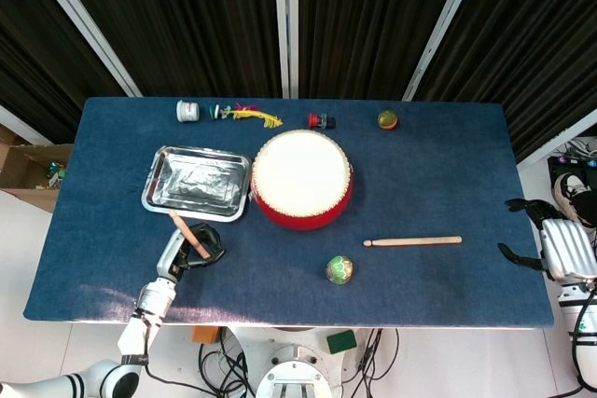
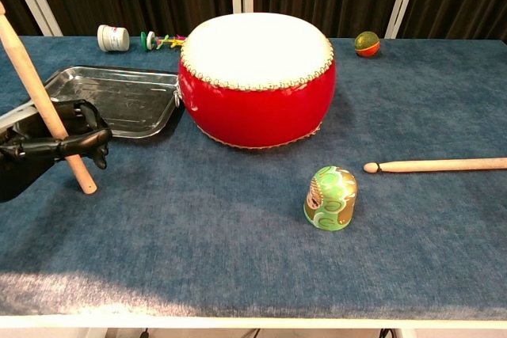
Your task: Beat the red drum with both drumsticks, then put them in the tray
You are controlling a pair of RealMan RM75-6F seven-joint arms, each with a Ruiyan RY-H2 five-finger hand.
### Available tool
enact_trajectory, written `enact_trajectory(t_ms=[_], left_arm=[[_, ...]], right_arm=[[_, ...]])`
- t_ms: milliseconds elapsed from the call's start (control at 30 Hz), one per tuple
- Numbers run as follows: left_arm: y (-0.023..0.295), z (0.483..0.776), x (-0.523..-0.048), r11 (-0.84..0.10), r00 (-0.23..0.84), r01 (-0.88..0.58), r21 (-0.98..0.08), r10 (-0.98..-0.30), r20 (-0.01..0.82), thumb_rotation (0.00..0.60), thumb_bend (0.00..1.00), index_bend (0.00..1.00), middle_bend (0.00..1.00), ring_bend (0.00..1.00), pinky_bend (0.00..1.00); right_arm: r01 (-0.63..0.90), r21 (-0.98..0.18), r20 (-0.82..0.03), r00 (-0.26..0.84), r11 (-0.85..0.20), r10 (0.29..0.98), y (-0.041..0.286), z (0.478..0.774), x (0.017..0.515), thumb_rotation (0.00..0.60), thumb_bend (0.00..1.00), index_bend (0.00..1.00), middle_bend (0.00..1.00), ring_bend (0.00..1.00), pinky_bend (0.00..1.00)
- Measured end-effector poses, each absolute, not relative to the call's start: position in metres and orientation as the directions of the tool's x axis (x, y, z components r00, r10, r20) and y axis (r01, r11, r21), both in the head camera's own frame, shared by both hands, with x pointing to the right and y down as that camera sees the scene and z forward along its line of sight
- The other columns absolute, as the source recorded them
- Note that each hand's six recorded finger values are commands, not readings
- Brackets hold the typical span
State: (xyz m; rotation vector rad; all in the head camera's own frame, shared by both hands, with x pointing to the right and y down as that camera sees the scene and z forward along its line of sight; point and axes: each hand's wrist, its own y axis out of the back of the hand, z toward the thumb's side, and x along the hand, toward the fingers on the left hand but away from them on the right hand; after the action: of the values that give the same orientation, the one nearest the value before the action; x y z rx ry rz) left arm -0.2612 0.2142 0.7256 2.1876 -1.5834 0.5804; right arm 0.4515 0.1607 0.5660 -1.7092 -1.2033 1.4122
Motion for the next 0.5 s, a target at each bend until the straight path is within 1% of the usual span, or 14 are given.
enact_trajectory(t_ms=[100, 233, 333, 367, 400, 467, 500], left_arm=[[0.218, 0.730, -0.260, -0.308, 0.287, -0.950, 0.053, -0.795, 0.535, 0.600, 0.19, 0.68, 0.67, 0.65, 0.61], [0.225, 0.738, -0.258, -0.321, 0.300, -0.945, 0.058, -0.784, 0.544, 0.600, 0.19, 0.71, 0.70, 0.67, 0.65], [0.227, 0.743, -0.257, -0.329, 0.304, -0.943, 0.054, -0.781, 0.546, 0.600, 0.19, 0.75, 0.74, 0.71, 0.72], [0.227, 0.745, -0.257, -0.332, 0.303, -0.942, 0.048, -0.782, 0.545, 0.600, 0.19, 0.78, 0.76, 0.73, 0.77], [0.226, 0.746, -0.257, -0.334, 0.303, -0.941, 0.044, -0.783, 0.543, 0.600, 0.20, 0.81, 0.79, 0.77, 0.87], [0.226, 0.747, -0.255, -0.338, 0.309, -0.940, 0.046, -0.785, 0.537, 0.600, 0.21, 0.85, 0.85, 0.82, 0.97], [0.225, 0.747, -0.255, -0.338, 0.310, -0.940, 0.048, -0.787, 0.534, 0.600, 0.22, 0.88, 0.87, 0.85, 1.00]], right_arm=[[0.258, -0.877, -0.415, 0.020, -0.406, 0.909, 0.162, 0.567, 0.451, 0.600, 0.19, 0.33, 0.37, 0.22, 0.40], [0.252, -0.869, -0.434, 0.025, -0.426, 0.901, 0.165, 0.572, 0.448, 0.600, 0.19, 0.33, 0.37, 0.22, 0.40], [0.247, -0.853, -0.466, 0.038, -0.460, 0.884, 0.169, 0.581, 0.444, 0.600, 0.19, 0.33, 0.37, 0.22, 0.40], [0.244, -0.845, -0.480, 0.045, -0.476, 0.876, 0.171, 0.586, 0.442, 0.600, 0.19, 0.33, 0.37, 0.22, 0.40], [0.241, -0.839, -0.490, 0.052, -0.487, 0.870, 0.173, 0.589, 0.439, 0.600, 0.19, 0.33, 0.38, 0.22, 0.40], [0.234, -0.831, -0.504, 0.067, -0.505, 0.861, 0.175, 0.596, 0.434, 0.600, 0.19, 0.33, 0.38, 0.22, 0.40], [0.228, -0.829, -0.509, 0.073, -0.511, 0.858, 0.175, 0.598, 0.432, 0.600, 0.19, 0.33, 0.38, 0.22, 0.40]])
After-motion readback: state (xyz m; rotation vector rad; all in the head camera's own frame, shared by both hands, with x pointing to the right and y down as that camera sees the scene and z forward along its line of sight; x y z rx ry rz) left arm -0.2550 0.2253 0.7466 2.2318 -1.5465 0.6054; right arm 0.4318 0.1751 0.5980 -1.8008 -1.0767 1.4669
